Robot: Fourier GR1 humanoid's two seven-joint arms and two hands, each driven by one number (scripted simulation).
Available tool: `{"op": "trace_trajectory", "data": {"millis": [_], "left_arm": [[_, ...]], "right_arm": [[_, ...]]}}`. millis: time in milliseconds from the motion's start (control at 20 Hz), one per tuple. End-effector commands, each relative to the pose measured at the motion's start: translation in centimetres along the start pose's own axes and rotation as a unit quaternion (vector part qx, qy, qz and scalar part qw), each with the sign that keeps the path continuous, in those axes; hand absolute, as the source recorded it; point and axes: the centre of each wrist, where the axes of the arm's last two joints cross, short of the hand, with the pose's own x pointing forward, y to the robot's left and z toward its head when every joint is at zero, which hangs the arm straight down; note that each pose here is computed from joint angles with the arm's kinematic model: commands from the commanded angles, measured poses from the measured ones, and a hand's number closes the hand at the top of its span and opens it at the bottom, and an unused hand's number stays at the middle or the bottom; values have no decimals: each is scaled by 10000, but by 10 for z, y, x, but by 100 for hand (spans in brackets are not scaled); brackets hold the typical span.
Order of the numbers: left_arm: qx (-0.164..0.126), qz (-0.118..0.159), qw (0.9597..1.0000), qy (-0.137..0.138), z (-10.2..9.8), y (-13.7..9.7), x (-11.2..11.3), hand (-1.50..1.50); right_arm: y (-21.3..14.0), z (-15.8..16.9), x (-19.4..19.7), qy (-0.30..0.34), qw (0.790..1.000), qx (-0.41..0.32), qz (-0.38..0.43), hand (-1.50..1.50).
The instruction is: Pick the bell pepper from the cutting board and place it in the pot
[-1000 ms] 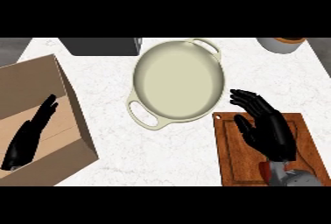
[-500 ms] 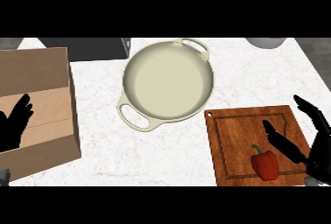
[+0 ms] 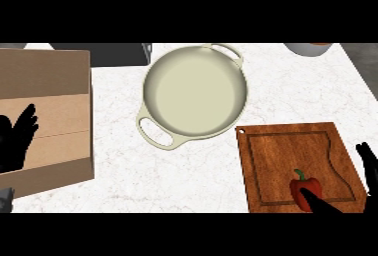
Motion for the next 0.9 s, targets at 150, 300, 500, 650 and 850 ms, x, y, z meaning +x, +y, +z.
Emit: {"op": "trace_trajectory", "data": {"millis": [150, 300, 500, 650, 850], "left_arm": [[-138, -168, 9997, 100, 2, -7, 2, 0], [-248, -168, 9995, 120, 4, -7, 1, 0], [-296, -200, 9993, 89, -2, -13, 3, 0], [-387, -151, 9991, 15, 2, -25, 6, 0], [-265, -207, 9994, 93, 0, -29, 6, 0]], "right_arm": [[-41, 14, 23, 853, 9819, 926, 1418, -150], [-48, 27, 41, 1314, 9616, 1627, 1779, -150], [-58, 33, 80, 1735, 9392, 2285, 1888, -150], [-65, 30, 102, 1968, 9263, 2428, 2104, -150], [-56, 24, 114, 2256, 9166, 2429, 2236, -150]]}}
